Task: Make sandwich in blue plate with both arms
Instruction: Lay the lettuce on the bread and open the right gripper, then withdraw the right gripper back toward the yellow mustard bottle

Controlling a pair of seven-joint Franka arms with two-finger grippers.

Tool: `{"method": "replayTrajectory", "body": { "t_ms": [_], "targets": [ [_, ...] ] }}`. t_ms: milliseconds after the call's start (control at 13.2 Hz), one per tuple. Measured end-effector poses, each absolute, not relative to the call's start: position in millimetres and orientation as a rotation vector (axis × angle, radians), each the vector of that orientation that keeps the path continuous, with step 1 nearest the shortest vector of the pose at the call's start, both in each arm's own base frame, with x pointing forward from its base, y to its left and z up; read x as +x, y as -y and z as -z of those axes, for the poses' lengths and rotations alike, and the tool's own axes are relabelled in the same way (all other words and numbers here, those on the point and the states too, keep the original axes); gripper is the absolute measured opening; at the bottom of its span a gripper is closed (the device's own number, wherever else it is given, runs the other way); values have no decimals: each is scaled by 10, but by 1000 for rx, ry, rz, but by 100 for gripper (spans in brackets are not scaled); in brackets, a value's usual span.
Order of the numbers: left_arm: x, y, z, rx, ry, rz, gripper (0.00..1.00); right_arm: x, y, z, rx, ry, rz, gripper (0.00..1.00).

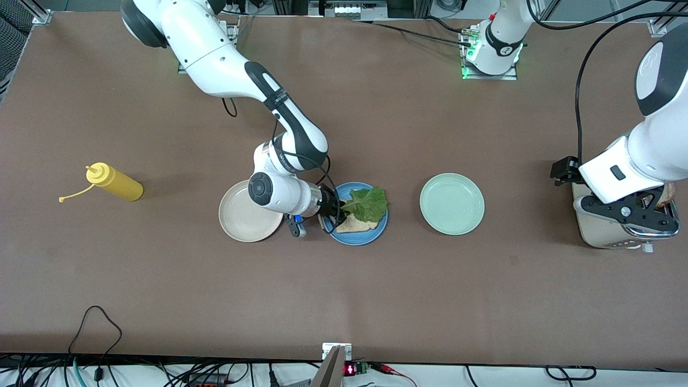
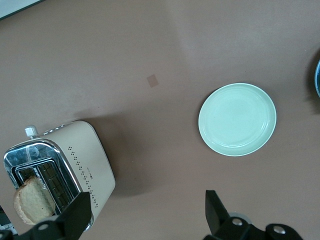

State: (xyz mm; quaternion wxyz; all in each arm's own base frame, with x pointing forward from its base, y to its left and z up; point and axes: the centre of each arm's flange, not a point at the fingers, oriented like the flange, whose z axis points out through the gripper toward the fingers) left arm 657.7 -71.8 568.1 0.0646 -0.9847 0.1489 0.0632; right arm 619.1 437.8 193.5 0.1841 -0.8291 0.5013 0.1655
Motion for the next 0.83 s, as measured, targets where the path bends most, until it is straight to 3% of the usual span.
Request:
{"method": "replayTrajectory", "body": {
  "t_ms": [378,831],
  "targets": [
    [6574,720,-5680,-2973,-448,-193,100,6508,-4018,-2629,-2440,-1321,-358,98],
    [6570,741,-5682,-2975,-453,-193,100,6744,-2659,-3928,-2593,-1064,-489,100]
  ]
}}
